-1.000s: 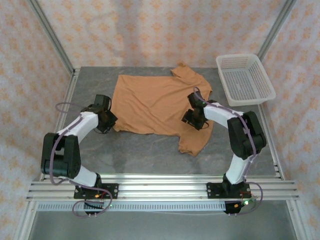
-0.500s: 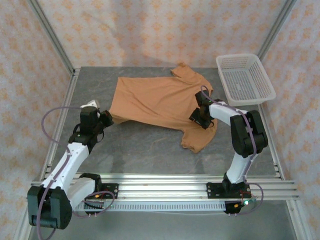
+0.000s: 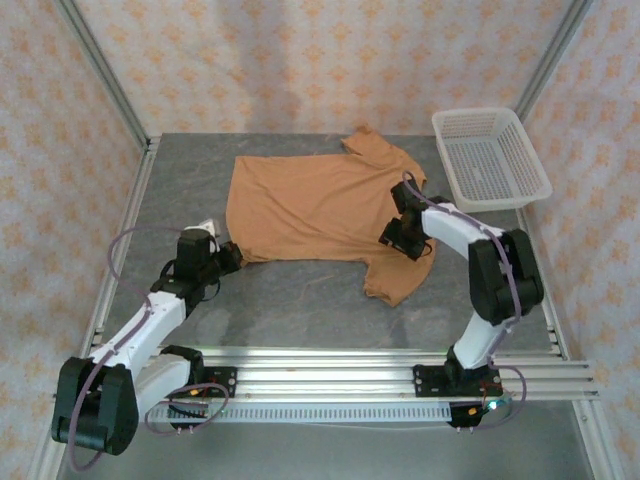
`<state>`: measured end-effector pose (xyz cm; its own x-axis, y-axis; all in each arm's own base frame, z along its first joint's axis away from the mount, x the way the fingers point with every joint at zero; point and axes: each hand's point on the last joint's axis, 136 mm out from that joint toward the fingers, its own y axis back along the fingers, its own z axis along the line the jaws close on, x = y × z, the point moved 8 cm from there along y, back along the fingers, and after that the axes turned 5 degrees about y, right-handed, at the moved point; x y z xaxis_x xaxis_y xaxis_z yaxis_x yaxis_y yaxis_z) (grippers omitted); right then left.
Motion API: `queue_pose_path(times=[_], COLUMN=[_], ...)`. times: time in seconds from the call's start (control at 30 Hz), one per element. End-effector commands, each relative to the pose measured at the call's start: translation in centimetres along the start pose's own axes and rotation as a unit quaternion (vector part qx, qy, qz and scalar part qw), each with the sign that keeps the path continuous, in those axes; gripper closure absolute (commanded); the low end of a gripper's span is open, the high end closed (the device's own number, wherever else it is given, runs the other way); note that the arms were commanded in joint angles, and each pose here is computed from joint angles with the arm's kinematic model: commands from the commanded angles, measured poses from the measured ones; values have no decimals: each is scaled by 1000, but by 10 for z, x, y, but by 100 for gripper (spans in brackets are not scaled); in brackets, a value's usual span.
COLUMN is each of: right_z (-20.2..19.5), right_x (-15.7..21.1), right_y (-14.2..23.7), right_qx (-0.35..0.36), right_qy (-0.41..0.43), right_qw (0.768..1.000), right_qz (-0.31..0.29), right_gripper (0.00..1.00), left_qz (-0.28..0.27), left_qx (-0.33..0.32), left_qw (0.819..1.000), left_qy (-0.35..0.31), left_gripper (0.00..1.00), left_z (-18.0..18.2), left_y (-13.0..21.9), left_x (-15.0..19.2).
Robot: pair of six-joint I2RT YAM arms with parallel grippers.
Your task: Fold the inside-out t-shirt
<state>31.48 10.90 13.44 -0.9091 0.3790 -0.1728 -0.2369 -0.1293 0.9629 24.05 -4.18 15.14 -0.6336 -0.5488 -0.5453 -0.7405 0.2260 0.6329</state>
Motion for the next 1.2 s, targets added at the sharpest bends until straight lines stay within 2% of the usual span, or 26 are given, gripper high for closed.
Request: queue_pose_path(times=[0.0,0.2,0.37,0.43,0.47,0.53,0.57,0.7,0.87,0.93,1.0,1.07,1.17], right_z=[-11,-14,-15,-19,-21,-24,-24,-31,-50,-58,-69,-80,-89], right_x=[32,92,112,111,109,101,99,101,133,148,156,158,158], right_y=[31,27,10,1,-2,0,7,46,63,66,70,79,91], right_qx=[29,24,29,52,67,99,107,84,26,4,16,38,50], right_qy=[43,66,64,69,74,90,99,116,96,88,86,85,81], right_qw=[999,997,997,996,995,991,989,990,993,992,992,992,994], right_qz=[2,27,38,34,27,19,18,7,64,89,95,81,51], right_gripper=[41,56,57,58,62,98,100,100,100,96,94,95,89], left_qz=[-10,-8,14,13,9,-3,-7,-15,-9,-11,-14,-18,-17], left_qx=[-43,-38,-69,-83,-93,-131,-149,-202,-223,-229,-233,-237,-235], left_qw=[999,999,997,996,995,990,988,977,972,971,970,969,970], left_qy=[20,26,22,27,31,43,46,66,71,70,66,62,58], left_gripper=[100,100,100,100,100,100,100,100,100,100,100,100,100], left_z=[11,7,6,7,8,14,17,29,34,35,34,33,30], left_y=[2,-5,-9,-8,-7,-5,-3,-4,-10,-10,-9,-7,-7], left_x=[3,-2,-7,-9,-10,-13,-14,-18,-16,-17,-19,-23,-26])
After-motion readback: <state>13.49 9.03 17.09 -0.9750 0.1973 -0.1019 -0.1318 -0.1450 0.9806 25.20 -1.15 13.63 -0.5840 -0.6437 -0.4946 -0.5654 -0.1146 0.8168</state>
